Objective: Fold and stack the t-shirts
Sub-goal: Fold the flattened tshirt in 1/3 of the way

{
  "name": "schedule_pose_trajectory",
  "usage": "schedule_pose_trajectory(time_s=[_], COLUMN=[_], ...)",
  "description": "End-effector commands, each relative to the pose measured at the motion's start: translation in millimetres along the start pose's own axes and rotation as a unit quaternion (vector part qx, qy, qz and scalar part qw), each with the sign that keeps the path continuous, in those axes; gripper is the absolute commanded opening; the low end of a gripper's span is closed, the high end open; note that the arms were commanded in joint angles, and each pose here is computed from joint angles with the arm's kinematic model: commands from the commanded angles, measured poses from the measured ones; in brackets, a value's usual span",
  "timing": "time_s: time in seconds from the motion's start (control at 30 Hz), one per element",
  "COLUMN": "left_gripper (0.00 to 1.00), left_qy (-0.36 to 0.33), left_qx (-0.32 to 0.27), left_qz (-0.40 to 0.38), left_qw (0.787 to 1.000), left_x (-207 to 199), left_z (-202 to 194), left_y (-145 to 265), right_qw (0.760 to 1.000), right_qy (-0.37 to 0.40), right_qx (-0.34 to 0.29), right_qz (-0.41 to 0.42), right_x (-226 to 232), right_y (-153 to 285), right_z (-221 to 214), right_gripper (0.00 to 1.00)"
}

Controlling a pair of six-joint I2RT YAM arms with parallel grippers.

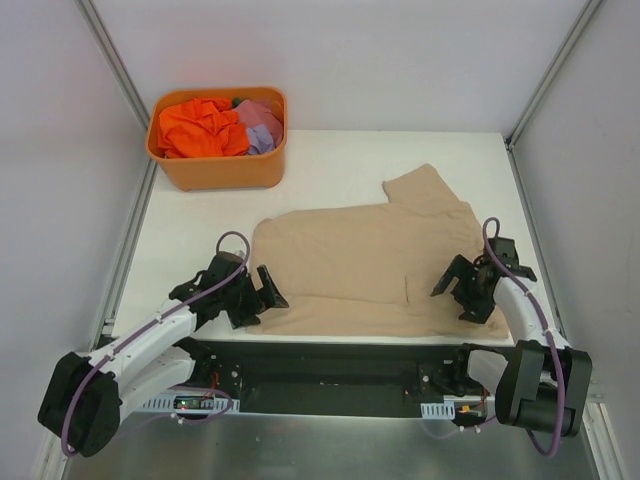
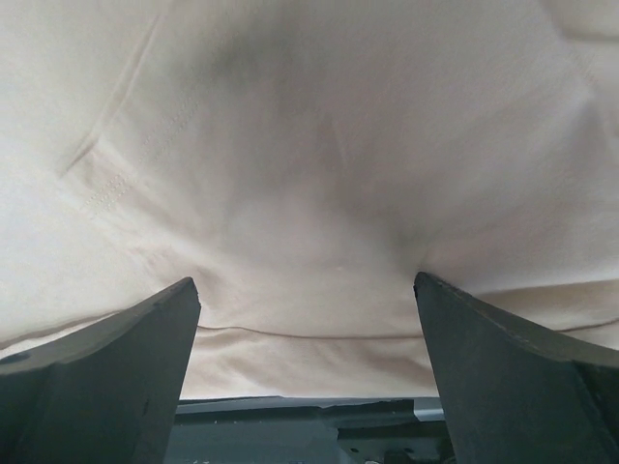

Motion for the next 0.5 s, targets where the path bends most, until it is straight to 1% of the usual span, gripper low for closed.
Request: schedule_pose_trajectory(time_s=[0.0, 0.07, 0.17, 0.3, 0.37, 0.47], left_gripper=[0.99, 0.99, 0.99, 0.99, 0.99, 0.99], left_qy=[-0.007, -0.031, -0.064, -0.101, -0.103, -0.097], left_qx=[-0.001, -0.016, -0.055, -0.091, -0.113, -0.151], left_qz=[0.089, 0.083, 0.082, 0.070, 0.076, 0.115], left_qw=[0.996, 0.996, 0.993, 0.988, 0.985, 0.977], left_x=[17.8, 2.3, -23.8, -59.0, -70.4, -79.1], left_z=[-0.3, 11.7, 35.9, 66.7, 87.9, 128.3], left_y=[10.5, 17.3, 30.8, 44.2, 48.0, 46.1], right_qw=[0.999, 0.998, 0.995, 0.986, 0.979, 0.967], right_qy=[0.023, 0.028, 0.041, 0.068, 0.082, 0.120], right_qx=[-0.023, -0.041, -0.077, -0.127, -0.157, -0.185], right_qz=[0.021, 0.027, 0.044, 0.082, 0.097, 0.124], right_x=[11.1, 15.9, 26.9, 48.5, 59.6, 79.9], right_y=[20.0, 29.5, 48.9, 78.6, 91.3, 104.1], right_z=[13.7, 21.4, 37.7, 65.5, 83.2, 105.8], right_gripper=[0.96, 0.96, 0.96, 0.96, 0.96, 0.96])
Point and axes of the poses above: each gripper's point midway between its finger pads, its own y axis back along the fingers, its own x axis along the line the jaws close on, z = x × y, the point moved 5 cm from there along y, back along the fingers, and after that the axes turned 3 degrees about y, right-handed, at the moved point
